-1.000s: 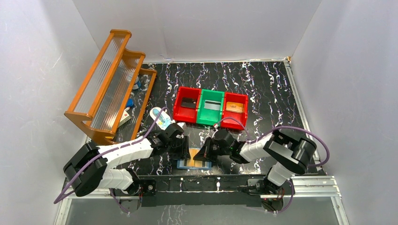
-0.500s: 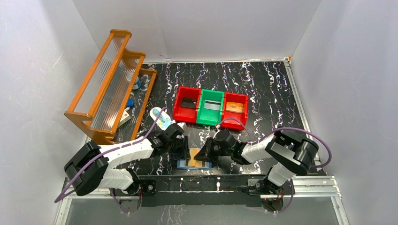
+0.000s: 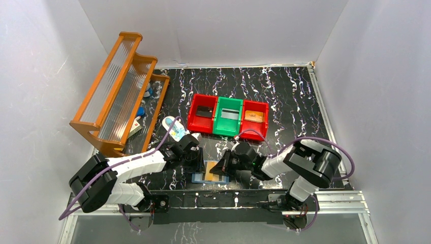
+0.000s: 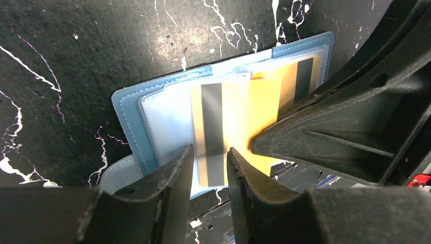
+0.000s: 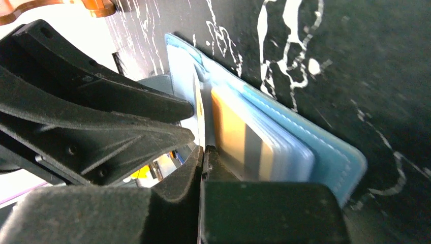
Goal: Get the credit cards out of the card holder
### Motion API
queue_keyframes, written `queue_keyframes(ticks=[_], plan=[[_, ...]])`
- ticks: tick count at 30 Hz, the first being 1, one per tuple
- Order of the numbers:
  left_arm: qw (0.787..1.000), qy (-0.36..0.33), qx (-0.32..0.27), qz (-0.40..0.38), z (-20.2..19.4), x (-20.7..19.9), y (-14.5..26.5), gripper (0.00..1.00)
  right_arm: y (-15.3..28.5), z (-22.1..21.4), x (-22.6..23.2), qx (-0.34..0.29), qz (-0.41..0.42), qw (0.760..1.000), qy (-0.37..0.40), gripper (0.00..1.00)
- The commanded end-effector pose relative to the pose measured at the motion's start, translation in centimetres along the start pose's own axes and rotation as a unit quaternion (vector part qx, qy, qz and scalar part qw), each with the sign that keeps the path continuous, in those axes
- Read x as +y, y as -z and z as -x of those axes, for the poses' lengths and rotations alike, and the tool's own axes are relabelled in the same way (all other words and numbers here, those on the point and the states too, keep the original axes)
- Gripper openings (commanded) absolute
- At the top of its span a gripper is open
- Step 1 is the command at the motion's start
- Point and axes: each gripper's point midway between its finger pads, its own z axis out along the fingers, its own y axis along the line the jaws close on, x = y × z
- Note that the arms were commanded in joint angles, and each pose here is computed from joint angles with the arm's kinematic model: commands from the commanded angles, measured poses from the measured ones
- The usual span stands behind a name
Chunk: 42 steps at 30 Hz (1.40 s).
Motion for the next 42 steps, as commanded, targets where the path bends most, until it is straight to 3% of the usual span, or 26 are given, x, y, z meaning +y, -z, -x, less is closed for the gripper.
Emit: queue_keyframes(ticks=[1,10,13,21,25,32,42], plan=[[0.995,-0.006,0.037,0.090,-2.9,4.8,-0.2,0.30,1.3,0.1,-0.8,-0.021,-0.004,1.000,0.007,0.03],[0.994,-0.007,0.035,0.105,-2.9,5.4,0.0,0.29,2.5,0.3,-0.6,-0.027,-0.009,0.999,0.023,0.04],[0.995,-0.009,0.027,0.093,-2.2,4.5,0.5,0.35,2.2,0.5,-0.6,-0.026,-0.018,0.999,0.024,0.04],[0.999,-0.022,-0.035,-0.018,1.5,-1.4,3.8,0.49,0.2,0.7,0.5,-0.004,-0.021,0.999,0.028,0.04],[0.997,-0.035,-0.029,-0.069,1.3,-3.2,3.7,0.52,-0.2,0.7,0.1,0.000,-0.027,0.999,0.024,0.04],[0.998,-0.014,0.029,-0.050,-1.5,-1.3,0.5,0.45,-0.1,0.5,-0.3,-0.001,-0.027,0.999,0.019,0.04],[0.999,0.004,0.045,-0.002,-3.2,1.6,-0.5,0.30,-0.2,0.6,0.7,-0.003,0.000,1.000,0.012,0.15]])
